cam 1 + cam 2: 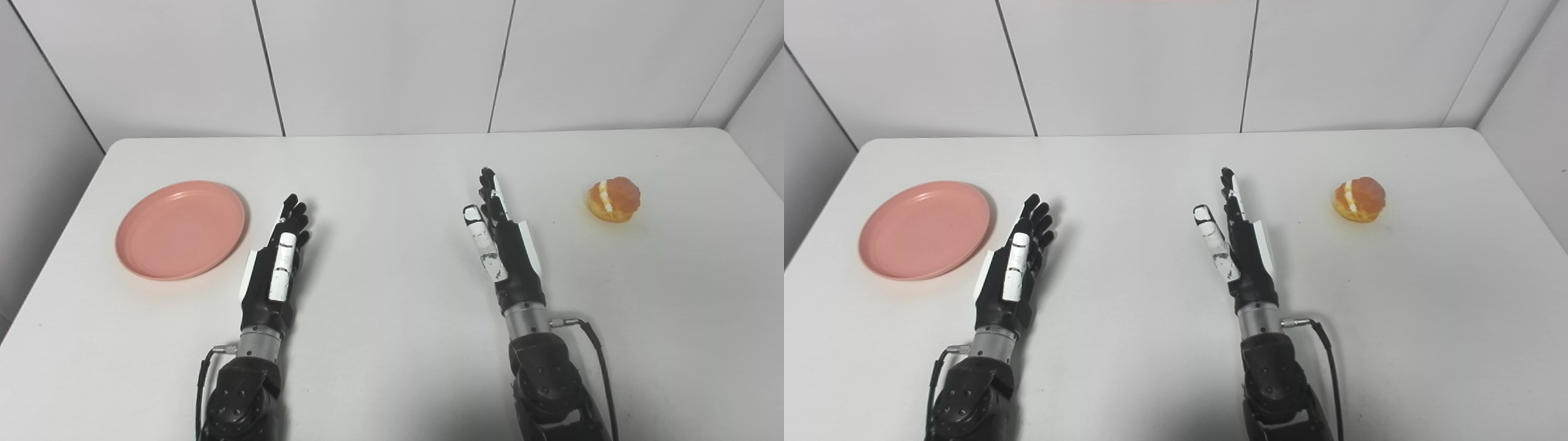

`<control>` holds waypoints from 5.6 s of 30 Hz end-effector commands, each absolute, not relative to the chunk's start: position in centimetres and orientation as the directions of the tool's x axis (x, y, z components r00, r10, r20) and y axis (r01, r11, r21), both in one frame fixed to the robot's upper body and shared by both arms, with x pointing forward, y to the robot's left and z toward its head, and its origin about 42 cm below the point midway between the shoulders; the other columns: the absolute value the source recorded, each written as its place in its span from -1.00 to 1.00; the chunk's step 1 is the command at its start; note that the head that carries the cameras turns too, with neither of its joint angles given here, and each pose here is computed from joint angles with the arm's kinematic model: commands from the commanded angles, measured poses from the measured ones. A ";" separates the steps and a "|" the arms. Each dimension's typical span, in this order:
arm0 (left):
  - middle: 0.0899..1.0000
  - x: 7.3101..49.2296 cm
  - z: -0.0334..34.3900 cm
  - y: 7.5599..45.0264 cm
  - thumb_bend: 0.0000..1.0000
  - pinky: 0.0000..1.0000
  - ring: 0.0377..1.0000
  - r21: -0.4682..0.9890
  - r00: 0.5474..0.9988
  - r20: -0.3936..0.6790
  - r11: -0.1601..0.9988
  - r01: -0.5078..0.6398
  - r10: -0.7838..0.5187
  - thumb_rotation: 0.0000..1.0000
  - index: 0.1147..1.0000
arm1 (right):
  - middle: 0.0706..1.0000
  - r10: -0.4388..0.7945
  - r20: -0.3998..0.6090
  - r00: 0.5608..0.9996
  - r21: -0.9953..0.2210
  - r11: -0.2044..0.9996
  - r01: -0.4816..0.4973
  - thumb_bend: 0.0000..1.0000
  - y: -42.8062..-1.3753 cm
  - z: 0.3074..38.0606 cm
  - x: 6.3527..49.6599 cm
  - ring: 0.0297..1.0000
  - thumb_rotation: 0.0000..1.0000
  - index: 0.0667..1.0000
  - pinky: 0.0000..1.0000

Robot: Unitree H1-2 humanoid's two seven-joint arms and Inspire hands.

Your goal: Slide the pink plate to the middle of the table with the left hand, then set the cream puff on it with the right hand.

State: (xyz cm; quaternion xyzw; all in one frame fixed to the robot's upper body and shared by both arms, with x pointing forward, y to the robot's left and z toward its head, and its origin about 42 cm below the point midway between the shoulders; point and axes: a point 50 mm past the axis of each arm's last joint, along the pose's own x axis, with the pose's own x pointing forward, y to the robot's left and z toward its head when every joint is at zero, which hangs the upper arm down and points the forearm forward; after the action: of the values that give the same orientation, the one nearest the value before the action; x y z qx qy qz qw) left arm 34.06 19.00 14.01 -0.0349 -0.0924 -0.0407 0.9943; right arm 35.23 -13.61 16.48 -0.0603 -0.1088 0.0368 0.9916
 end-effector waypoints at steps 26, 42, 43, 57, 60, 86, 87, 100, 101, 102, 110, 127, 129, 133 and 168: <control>1.00 34.8 15.5 18.7 0.13 1.00 1.00 0.023 0.955 0.219 0.980 0.198 -0.198 1.00 1.00 | 1.00 0.119 0.168 0.978 0.022 0.992 -0.125 0.28 -12.7 17.6 35.1 1.00 0.93 1.00 1.00; 1.00 34.7 15.9 16.7 0.04 1.00 1.00 0.032 0.959 0.233 0.987 0.160 -0.163 1.00 1.00 | 1.00 0.059 0.161 0.985 0.005 0.998 -0.061 0.23 -15.6 16.3 35.2 0.99 0.77 0.98 0.95; 1.00 34.8 16.0 16.6 0.01 0.99 0.99 0.038 0.958 0.240 0.988 0.149 -0.154 1.00 1.00 | 0.98 0.054 0.159 0.986 0.003 0.999 -0.055 0.24 -15.8 16.2 35.2 0.97 0.74 0.96 0.93; 0.90 38.6 19.8 19.4 0.27 0.96 0.90 0.011 0.919 0.395 1.000 0.016 -0.019 1.00 0.87 | 1.00 0.134 0.163 0.978 0.054 0.988 -0.144 0.42 -17.6 14.2 35.8 1.00 0.70 1.00 1.00; 0.75 39.4 20.7 20.8 0.24 0.77 0.75 -0.008 0.902 0.430 1.000 -0.025 0.026 1.00 0.72 | 1.00 0.136 0.160 0.978 0.051 0.988 -0.146 0.49 -17.6 14.0 35.7 1.00 0.68 1.00 1.00; 0.36 41.8 23.3 34.3 0.30 0.65 0.44 -0.048 0.791 0.483 0.913 -0.405 0.376 1.00 0.32 | 1.00 0.154 0.165 0.974 0.046 0.985 -0.164 0.28 -17.9 13.3 35.8 1.00 0.56 1.00 1.00; 0.36 41.9 23.2 34.8 0.30 0.60 0.42 -0.048 0.785 0.486 0.908 -0.416 0.385 1.00 0.31 | 1.00 0.156 0.166 0.974 0.047 0.985 -0.166 0.29 -17.9 13.4 35.8 1.00 0.55 1.00 1.00; 0.44 41.8 22.3 39.5 0.38 0.72 0.50 -0.078 0.762 0.425 0.858 -0.507 0.489 1.00 0.37 | 1.00 0.175 0.174 0.969 0.044 0.982 -0.185 0.31 -17.9 13.3 35.9 1.00 0.56 1.00 1.00; 0.44 41.8 22.2 39.9 0.39 0.71 0.50 -0.072 0.761 0.419 0.854 -0.516 0.495 1.00 0.38 | 1.00 0.176 0.174 0.969 0.041 0.982 -0.186 0.31 -17.9 13.3 36.0 1.00 0.57 1.00 1.00; 0.45 41.8 22.1 40.1 0.39 0.64 0.48 -0.067 0.760 0.416 0.851 -0.522 0.499 1.00 0.39 | 1.00 0.177 0.174 0.969 0.039 0.982 -0.186 0.31 -17.9 13.3 36.0 1.00 0.58 1.00 1.00; 0.49 41.9 20.6 41.9 0.36 0.72 0.52 -0.023 0.794 0.344 0.850 -0.526 0.501 1.00 0.46 | 0.99 0.172 0.184 0.968 0.048 0.982 -0.184 0.31 -18.0 13.6 35.8 0.99 0.56 0.99 1.00; 0.60 42.8 18.1 40.9 0.36 0.68 0.63 -0.073 0.887 0.175 0.904 -0.421 0.427 1.00 0.58 | 0.98 0.154 0.191 0.970 0.074 0.983 -0.170 0.30 -18.1 13.6 35.9 0.98 0.53 0.98 1.00; 0.58 42.7 18.0 40.6 0.36 0.68 0.63 -0.091 0.896 0.160 0.910 -0.405 0.415 1.00 0.57 | 0.97 0.154 0.190 0.970 0.065 0.984 -0.169 0.30 -18.1 13.5 36.0 0.98 0.54 0.97 1.00; 0.55 42.7 17.8 39.6 0.38 0.60 0.59 -0.091 0.913 0.143 0.923 -0.373 0.383 1.00 0.53 | 0.97 0.153 0.192 0.969 0.063 0.984 -0.168 0.29 -18.2 13.5 36.0 0.98 0.53 0.97 1.00; 0.59 42.7 17.5 29.9 0.33 0.64 0.64 -0.084 0.997 0.063 0.996 -0.040 0.046 1.00 0.54 | 0.99 0.148 0.179 0.973 0.023 0.988 -0.155 0.29 -18.4 14.2 36.2 1.00 0.62 0.98 1.00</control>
State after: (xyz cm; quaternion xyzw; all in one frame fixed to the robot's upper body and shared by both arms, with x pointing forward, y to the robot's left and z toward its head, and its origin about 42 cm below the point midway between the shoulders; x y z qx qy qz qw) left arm 42.28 31.14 16.63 -0.0419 -0.0245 0.0511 0.9975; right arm 36.30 -17.96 14.22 0.0204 -0.0823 0.0786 0.9933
